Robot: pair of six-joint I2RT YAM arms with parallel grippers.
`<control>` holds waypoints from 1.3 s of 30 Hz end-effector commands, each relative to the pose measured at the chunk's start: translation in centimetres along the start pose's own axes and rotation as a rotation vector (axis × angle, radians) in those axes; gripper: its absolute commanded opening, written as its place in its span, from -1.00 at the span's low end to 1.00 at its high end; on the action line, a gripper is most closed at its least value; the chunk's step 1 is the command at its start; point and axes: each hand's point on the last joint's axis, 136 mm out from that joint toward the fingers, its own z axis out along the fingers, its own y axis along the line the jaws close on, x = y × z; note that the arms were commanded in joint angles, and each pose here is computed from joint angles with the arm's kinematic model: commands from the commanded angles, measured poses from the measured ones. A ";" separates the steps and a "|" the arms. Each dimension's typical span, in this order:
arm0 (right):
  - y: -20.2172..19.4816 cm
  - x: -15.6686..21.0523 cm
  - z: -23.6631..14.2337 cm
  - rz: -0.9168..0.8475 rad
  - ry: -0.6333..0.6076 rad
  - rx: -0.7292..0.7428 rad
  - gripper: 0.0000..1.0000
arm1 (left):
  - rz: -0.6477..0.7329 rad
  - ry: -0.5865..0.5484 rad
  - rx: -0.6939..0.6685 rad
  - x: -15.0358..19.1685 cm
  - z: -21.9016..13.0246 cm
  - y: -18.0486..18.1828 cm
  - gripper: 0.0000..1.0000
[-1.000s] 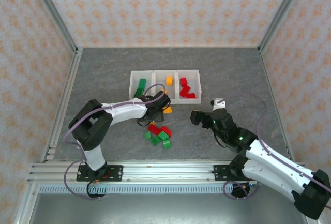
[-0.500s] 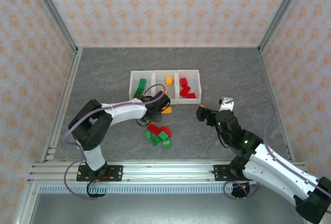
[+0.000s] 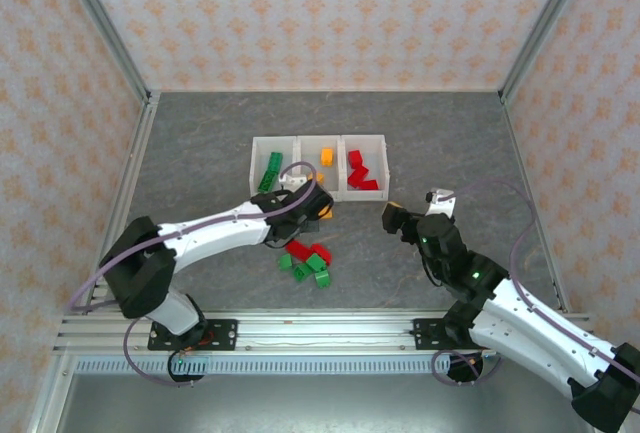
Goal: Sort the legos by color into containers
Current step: Pick up the lego from the center of the table, then place the lego in the container.
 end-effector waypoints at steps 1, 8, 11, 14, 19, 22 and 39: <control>-0.7 -0.2 0.0 0.017 -0.029 0.031 0.99 | -0.123 -0.213 0.025 -5.5 -3.7 -0.1 -0.69; -1.1 -0.1 0.1 0.023 -0.032 0.048 0.99 | -0.127 -0.392 0.069 -12.2 -6.5 -1.4 -0.70; -1.1 -0.2 0.0 0.023 -0.035 0.050 0.99 | -0.111 -0.394 0.073 -14.0 -5.1 -1.8 -0.70; -1.2 -0.3 -0.1 0.030 -0.034 0.055 0.99 | -0.096 -0.377 0.079 -15.8 -3.3 -2.5 -0.70; -1.5 -0.3 -0.1 0.045 -0.035 0.068 0.99 | -0.040 -0.364 0.056 -18.3 -0.4 -3.9 -0.69; -1.5 -0.3 -0.2 0.047 -0.035 0.068 0.99 | -0.017 -0.331 0.034 -18.9 2.0 -4.6 -0.69; -1.2 -0.5 -0.7 0.063 -0.041 0.031 0.99 | 0.003 -0.260 -0.051 -18.9 6.3 -3.3 0.63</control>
